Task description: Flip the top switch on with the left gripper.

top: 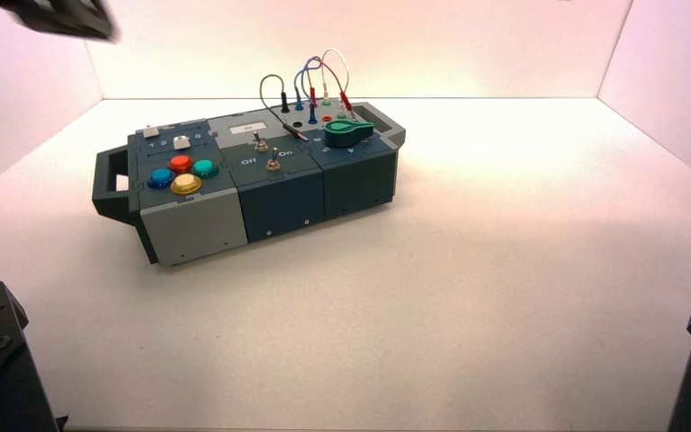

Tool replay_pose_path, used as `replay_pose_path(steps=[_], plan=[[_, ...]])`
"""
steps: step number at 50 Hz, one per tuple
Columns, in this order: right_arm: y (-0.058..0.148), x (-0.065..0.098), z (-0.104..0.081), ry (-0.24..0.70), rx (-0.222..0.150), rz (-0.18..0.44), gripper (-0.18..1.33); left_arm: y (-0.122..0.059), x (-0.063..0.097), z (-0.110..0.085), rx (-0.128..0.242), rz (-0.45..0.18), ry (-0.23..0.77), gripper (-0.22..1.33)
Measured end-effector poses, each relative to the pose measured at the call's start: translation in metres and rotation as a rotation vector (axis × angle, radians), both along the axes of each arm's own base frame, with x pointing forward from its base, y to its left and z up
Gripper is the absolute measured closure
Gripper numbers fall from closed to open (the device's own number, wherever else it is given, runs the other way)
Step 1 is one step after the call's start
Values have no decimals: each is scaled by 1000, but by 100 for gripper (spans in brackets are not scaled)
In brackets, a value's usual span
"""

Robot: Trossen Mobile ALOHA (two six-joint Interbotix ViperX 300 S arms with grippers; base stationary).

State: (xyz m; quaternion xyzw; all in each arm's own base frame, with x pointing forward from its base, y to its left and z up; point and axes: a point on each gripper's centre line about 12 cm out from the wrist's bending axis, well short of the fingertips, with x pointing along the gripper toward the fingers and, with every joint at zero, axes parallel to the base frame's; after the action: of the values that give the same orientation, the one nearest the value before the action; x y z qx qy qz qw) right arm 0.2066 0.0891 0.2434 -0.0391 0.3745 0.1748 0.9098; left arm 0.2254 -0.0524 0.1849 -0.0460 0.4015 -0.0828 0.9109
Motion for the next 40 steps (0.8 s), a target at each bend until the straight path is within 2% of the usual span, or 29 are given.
replay_pose_path(steps=[4,5,11,13,22,40], plan=[[11,11,0,21,-6,22,129,-12,11,-7,13,-40,58,127],[12,12,0,24,-7,24,129,-18,18,-10,19,-58,83,127],[16,22,2,20,-7,22,129,-34,32,-25,39,-103,164,128],[18,25,3,15,-4,23,129,-39,41,-32,48,-113,193,128],[20,31,2,-4,2,22,129,-48,59,-51,63,-118,265,127],[29,50,-24,70,-31,23,129,-54,71,-62,62,-111,307,127]])
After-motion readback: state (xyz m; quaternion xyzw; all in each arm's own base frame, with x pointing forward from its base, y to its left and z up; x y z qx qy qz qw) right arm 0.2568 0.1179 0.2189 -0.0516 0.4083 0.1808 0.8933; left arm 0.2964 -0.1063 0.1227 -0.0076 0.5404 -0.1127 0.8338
